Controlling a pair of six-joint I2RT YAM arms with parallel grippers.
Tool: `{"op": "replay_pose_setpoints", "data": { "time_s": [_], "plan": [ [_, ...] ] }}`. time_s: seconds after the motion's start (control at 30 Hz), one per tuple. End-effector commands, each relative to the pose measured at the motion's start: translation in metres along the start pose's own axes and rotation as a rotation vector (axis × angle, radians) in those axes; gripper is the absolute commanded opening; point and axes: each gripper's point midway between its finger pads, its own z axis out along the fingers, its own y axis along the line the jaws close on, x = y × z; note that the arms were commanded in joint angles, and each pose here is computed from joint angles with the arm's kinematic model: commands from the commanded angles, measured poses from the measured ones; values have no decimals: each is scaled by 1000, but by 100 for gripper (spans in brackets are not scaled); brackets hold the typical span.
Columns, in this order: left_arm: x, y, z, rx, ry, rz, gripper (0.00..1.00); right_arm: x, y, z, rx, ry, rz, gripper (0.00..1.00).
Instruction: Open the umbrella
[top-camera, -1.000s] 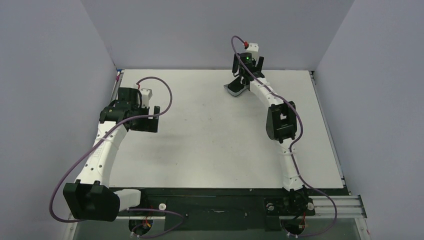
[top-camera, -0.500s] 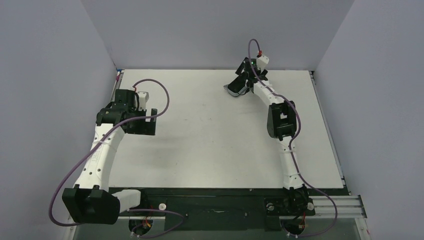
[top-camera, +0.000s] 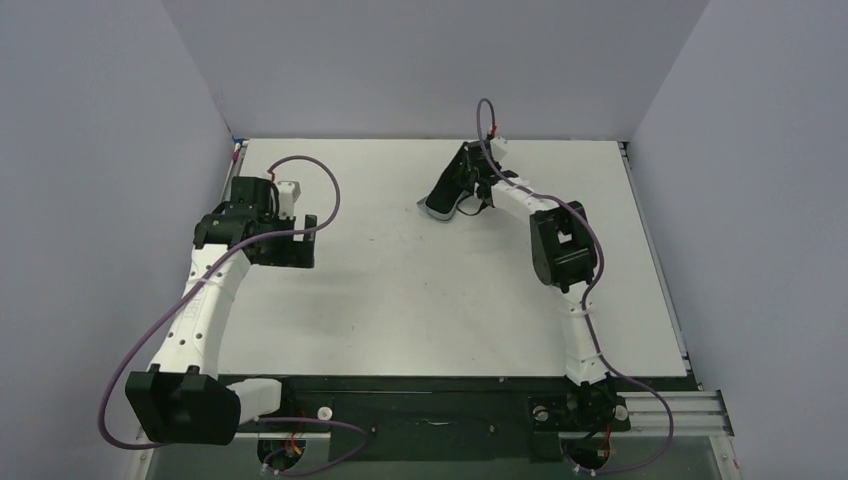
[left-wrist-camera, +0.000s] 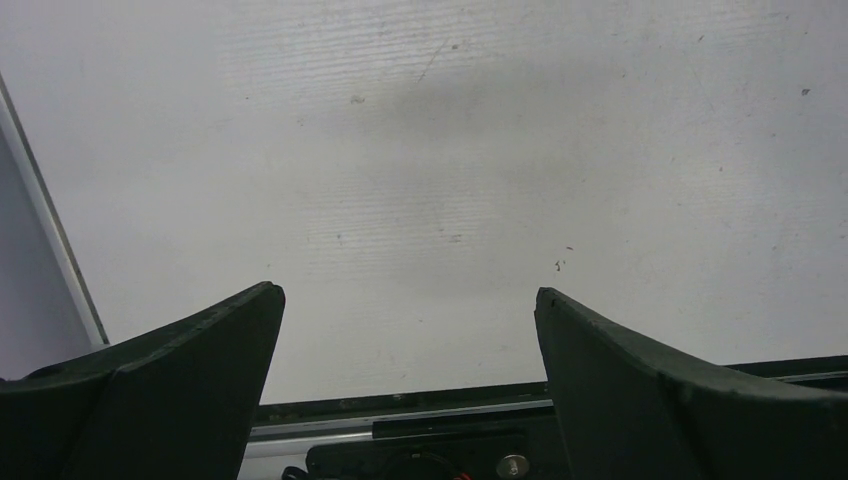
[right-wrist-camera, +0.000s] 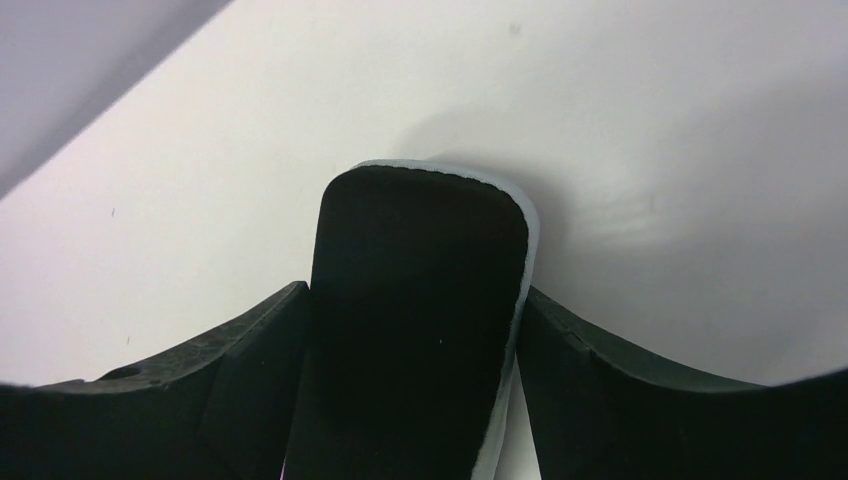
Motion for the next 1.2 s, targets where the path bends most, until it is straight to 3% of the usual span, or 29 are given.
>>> {"op": "replay_pose_setpoints", "data": {
  "time_s": [0.0, 0.17, 0.27, 0.4, 0.6, 0.77, 0.87, 0.93, 1.03, 1.17],
  "plan": [
    [-35, -20, 4, 115, -102, -38, 97, 94, -25, -39, -8, 326, -60, 27],
    [-35, -55, 13, 320, -145, -25, 97, 137, -42, -87, -3, 414, -108, 29],
    [-19, -75, 20, 425, -188, -11, 97, 135, -32, -113, -88, 392, -99, 26],
    [-8, -108, 27, 532, -298, 79, 97, 148, -58, -144, -69, 420, -135, 26],
    [33, -158, 37, 710, -304, 192, 99, 158, -88, -183, -52, 428, -89, 29],
    [45, -196, 46, 746, -329, 284, 86, 160, -103, -195, -11, 419, -93, 27],
    [32, -227, 36, 760, -473, 441, 66, 163, -112, -199, 6, 423, -110, 21],
    [45, -255, 32, 814, -482, 554, 57, 165, -118, -202, 18, 432, -119, 15],
    [69, -292, 37, 855, -466, 655, 52, 166, -125, -205, 36, 443, -121, 8],
    [80, -318, 48, 860, -481, 658, 45, 162, -130, -206, 47, 440, -142, 1]
  ]
}}
